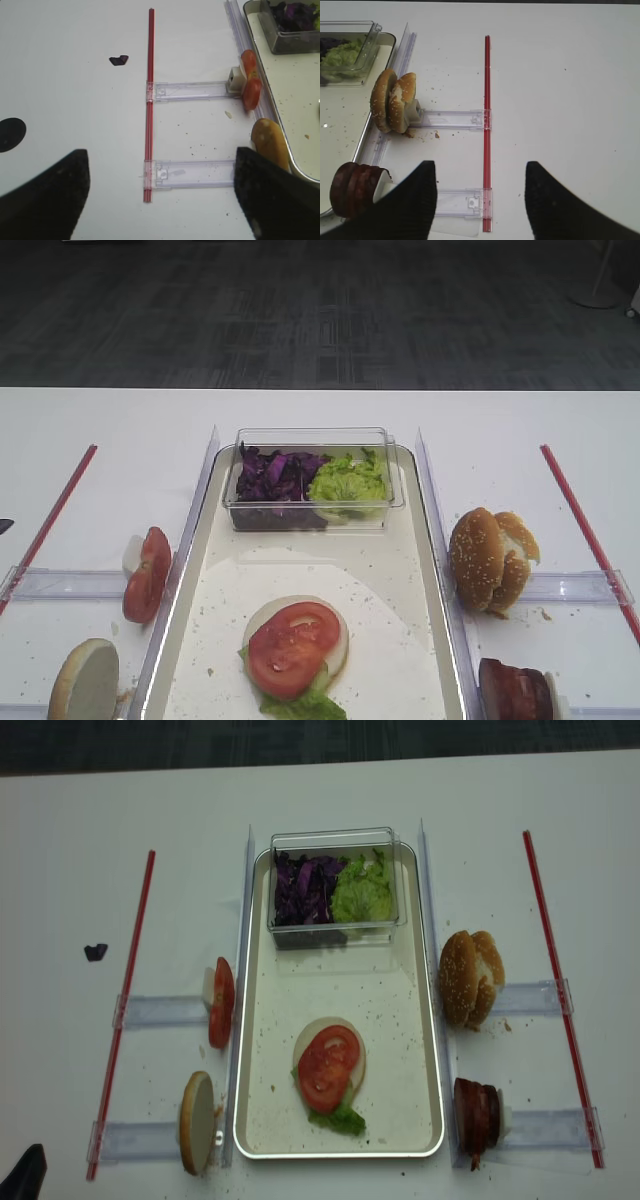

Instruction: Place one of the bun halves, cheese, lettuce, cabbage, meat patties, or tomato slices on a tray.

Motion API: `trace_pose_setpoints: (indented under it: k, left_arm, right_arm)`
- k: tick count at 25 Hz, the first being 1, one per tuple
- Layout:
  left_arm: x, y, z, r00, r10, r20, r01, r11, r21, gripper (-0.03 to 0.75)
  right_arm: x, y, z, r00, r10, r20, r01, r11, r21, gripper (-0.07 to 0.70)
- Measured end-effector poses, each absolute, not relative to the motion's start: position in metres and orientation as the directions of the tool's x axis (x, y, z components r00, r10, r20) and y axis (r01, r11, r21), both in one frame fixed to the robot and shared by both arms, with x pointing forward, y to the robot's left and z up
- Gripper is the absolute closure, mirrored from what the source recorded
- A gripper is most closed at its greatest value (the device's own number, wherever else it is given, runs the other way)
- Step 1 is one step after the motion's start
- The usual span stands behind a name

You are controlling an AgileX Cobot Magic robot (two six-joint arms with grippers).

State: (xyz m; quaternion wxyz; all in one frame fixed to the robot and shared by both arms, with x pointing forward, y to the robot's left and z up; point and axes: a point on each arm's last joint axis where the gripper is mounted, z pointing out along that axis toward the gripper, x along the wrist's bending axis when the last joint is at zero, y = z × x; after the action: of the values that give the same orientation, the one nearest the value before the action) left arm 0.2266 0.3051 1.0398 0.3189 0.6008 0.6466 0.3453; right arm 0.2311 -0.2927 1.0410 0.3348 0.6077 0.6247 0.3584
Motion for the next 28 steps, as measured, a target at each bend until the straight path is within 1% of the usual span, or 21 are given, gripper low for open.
trace_pose_setpoints:
  k: [28]
  left_arm:
    - [0.2264,0.3051,1.0398,-0.075,0.997,0.002,0.555,0.040,0.831,0.170]
  right_arm:
    - [0.2311,-0.2927,1.0410,-0.036,0.999,0.019,0.519,0.003,0.855,0.205]
